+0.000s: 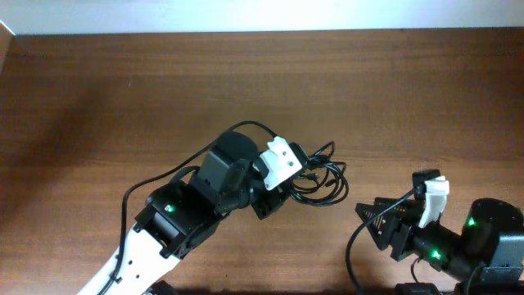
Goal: Untangle cables
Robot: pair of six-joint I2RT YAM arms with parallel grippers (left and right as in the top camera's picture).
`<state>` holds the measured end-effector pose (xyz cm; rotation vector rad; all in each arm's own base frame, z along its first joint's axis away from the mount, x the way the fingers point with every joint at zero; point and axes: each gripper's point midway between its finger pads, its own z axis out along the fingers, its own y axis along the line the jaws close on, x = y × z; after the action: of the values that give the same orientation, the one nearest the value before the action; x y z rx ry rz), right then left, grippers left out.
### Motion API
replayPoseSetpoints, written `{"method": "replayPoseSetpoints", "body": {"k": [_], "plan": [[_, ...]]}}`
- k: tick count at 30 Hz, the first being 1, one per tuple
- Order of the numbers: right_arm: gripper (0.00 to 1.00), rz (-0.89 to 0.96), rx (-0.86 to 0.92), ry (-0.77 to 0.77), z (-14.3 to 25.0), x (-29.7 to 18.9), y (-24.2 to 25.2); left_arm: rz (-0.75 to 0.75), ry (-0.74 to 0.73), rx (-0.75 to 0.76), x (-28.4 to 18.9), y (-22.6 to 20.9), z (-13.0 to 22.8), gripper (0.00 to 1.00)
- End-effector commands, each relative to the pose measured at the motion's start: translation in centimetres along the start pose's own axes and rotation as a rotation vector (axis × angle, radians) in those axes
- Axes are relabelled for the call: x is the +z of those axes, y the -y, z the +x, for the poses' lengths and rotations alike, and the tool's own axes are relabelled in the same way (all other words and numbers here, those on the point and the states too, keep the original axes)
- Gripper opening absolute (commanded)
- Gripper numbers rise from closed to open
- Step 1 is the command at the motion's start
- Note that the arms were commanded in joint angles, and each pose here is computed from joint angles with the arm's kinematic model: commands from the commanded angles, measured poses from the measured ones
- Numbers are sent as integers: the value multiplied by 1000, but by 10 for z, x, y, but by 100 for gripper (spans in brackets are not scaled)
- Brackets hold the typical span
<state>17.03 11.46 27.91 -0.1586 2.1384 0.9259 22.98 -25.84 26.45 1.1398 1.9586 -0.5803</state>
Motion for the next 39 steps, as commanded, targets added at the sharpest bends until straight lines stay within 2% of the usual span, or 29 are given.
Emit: {"method": "replayPoseSetpoints", "body": {"k": [1, 4, 9, 12, 16, 18, 20, 22, 27, 30, 35, 38, 39], "plan": [[52, -166, -76, 27, -9, -5, -32, 136, 64, 34, -7, 24, -13, 0], [52, -183, -93, 40, -13, -6, -36, 233, 92, 38, -10, 40, -18, 0], [51, -187, -112, 60, -18, -7, -38, 275, 168, 87, -11, 53, -37, 0], [40, -190, -123, 70, -20, -7, -39, 297, 208, 124, -10, 64, -47, 0], [12, -191, -127, 74, -21, -7, -39, 321, 179, 87, 2, 70, -44, 0], [4, -188, -116, 64, -19, -7, -38, 194, 148, -27, 9, 47, -42, 0], [4, -186, -108, 56, -17, -7, -37, 22, 130, -211, 12, 12, -39, 0], [4, -186, -108, 56, -17, -7, -37, -56, 139, -367, 10, -7, -37, 0], [4, -182, -97, 46, -14, -6, -36, -162, 183, -714, 1, -50, -31, 0], [4, -177, -94, 45, -14, -6, -35, -186, 207, -860, -3, -65, -27, 0], [4, -175, -94, 46, -14, -6, -35, -206, 220, -905, -7, -76, -25, 0], [4, -134, -87, 53, -15, -5, -28, -213, 196, -864, -6, -75, -21, 0], [16, -130, -87, 54, -16, -5, -27, -214, 175, -814, -5, -73, -18, 0]]}}
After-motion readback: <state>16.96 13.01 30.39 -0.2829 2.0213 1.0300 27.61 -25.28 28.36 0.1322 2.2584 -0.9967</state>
